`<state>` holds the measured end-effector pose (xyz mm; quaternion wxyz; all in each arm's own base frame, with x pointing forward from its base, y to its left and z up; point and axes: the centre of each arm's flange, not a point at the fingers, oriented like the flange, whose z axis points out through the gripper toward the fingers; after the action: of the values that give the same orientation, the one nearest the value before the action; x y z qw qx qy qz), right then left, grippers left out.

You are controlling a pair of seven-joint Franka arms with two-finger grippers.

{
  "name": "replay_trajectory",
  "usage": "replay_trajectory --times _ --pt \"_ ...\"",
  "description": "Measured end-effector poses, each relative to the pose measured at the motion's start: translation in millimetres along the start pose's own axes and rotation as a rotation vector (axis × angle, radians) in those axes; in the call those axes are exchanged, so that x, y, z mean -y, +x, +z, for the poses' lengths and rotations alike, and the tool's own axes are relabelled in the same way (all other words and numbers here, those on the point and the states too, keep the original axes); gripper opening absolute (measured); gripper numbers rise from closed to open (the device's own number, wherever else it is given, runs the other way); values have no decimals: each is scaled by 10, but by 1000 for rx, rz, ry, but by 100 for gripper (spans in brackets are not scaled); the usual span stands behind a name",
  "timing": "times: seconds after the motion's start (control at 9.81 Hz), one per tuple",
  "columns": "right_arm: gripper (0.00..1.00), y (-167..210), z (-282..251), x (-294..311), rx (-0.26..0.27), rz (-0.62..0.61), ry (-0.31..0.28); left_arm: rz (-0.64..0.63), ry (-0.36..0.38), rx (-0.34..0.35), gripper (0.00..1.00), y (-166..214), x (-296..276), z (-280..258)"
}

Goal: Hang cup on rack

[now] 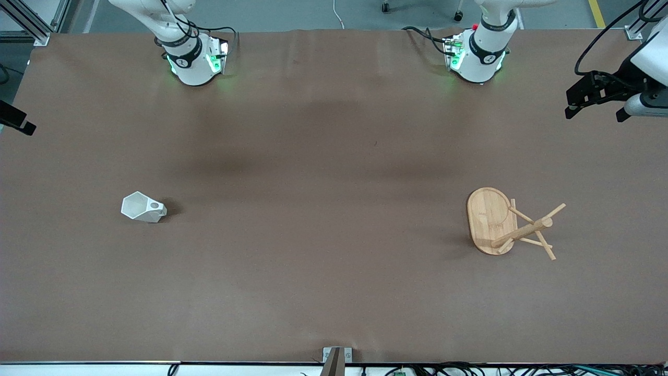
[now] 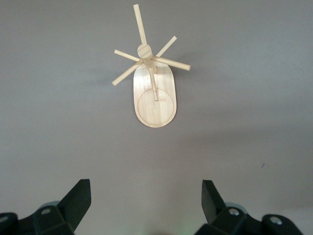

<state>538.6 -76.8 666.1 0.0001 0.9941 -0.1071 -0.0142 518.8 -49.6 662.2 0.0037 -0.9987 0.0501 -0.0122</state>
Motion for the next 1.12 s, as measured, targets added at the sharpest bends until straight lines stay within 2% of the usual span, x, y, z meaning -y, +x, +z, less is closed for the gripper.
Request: replay_trajectory --times 0.2,0.31,0.61,0.71,1.12 --pt "100 84 218 5 32 -22 -2 -4 0 7 100 -12 19 -8" --pt "100 210 488 12 46 -25 -3 -5 0 12 100 -19 24 -12" --pt "100 580 1751 -9 81 -89 -3 -7 0 31 100 -43 36 -4" --pt "100 648 2140 -66 78 -113 -2 -7 0 31 100 -43 38 -5" --pt "100 676 3295 -142 11 -146 -4 -10 0 33 100 -51 49 -25"
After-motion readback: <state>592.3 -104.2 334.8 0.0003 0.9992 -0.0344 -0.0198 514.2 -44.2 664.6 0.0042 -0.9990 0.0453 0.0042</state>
